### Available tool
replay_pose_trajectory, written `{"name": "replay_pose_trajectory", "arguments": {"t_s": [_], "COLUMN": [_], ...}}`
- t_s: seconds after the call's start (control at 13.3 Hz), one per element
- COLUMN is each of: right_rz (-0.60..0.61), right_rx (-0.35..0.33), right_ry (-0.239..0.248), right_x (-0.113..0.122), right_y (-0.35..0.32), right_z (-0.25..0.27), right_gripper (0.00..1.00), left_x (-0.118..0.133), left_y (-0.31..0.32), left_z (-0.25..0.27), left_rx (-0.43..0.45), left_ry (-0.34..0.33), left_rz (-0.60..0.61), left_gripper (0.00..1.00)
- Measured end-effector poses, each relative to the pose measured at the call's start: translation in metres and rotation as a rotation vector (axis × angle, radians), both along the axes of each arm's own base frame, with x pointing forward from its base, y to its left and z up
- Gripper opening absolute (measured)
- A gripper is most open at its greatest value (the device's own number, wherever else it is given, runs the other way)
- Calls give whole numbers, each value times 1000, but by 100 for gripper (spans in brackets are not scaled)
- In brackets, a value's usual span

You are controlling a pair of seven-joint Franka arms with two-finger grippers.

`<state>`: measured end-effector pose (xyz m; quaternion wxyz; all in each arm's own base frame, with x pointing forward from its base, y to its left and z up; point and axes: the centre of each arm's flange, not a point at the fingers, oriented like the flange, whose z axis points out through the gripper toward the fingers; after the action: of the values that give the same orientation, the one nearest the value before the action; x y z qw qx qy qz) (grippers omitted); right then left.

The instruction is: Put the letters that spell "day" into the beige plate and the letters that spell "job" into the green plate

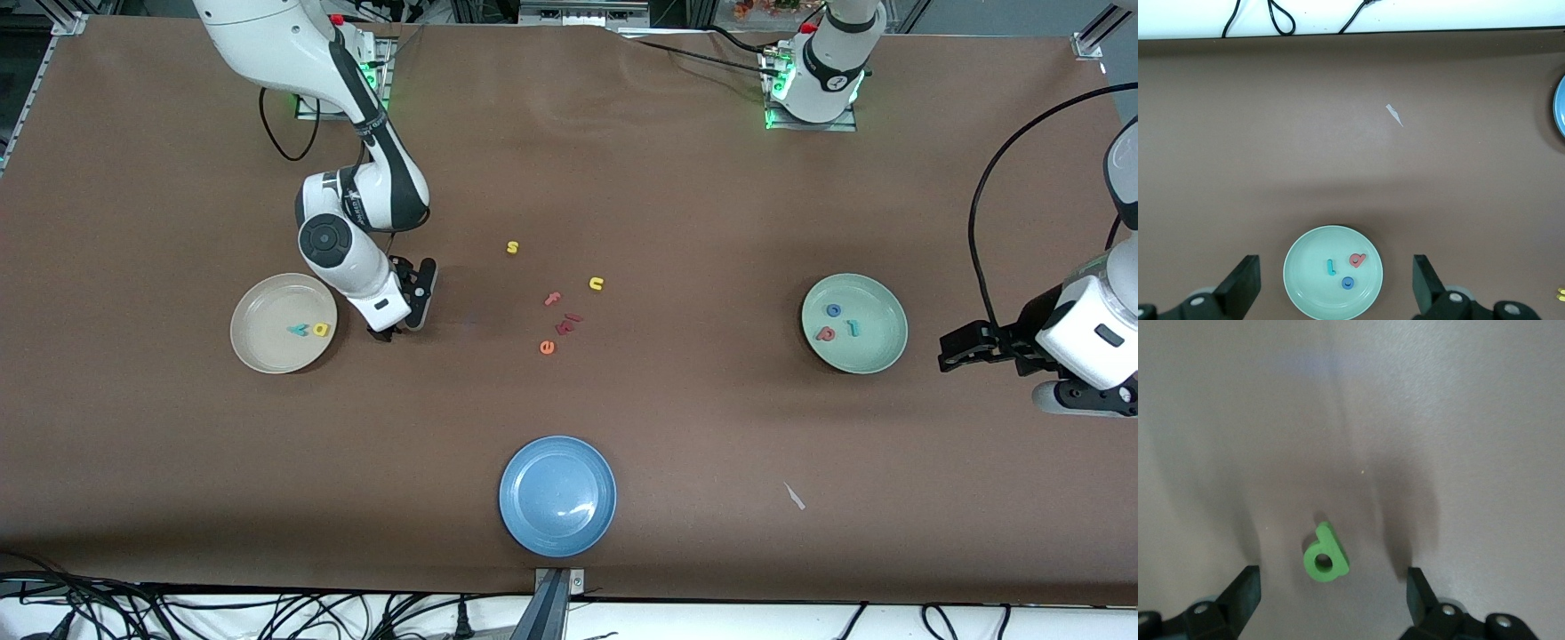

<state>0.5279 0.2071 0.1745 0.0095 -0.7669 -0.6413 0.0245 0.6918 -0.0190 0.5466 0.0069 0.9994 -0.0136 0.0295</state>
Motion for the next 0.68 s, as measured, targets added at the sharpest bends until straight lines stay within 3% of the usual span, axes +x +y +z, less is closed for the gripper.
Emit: {"name": "replay_pose_trajectory", "arguments": {"t_s": [0.38,0.68], "right_rz": [19,21], "right_rx": [4,6], "right_ry": [4,1], "right_x": [-6,-6], "right_y": [5,6], "right_z": [-3,-2], "right_gripper": [85,81], "left_x": [0,-1], "left_y": [-6,-27], "left_z": [0,3], "left_rx": [-2,-1], "left_ry": [0,-5], "left_rz": [18,-11], "left_gripper": [100,100]}}
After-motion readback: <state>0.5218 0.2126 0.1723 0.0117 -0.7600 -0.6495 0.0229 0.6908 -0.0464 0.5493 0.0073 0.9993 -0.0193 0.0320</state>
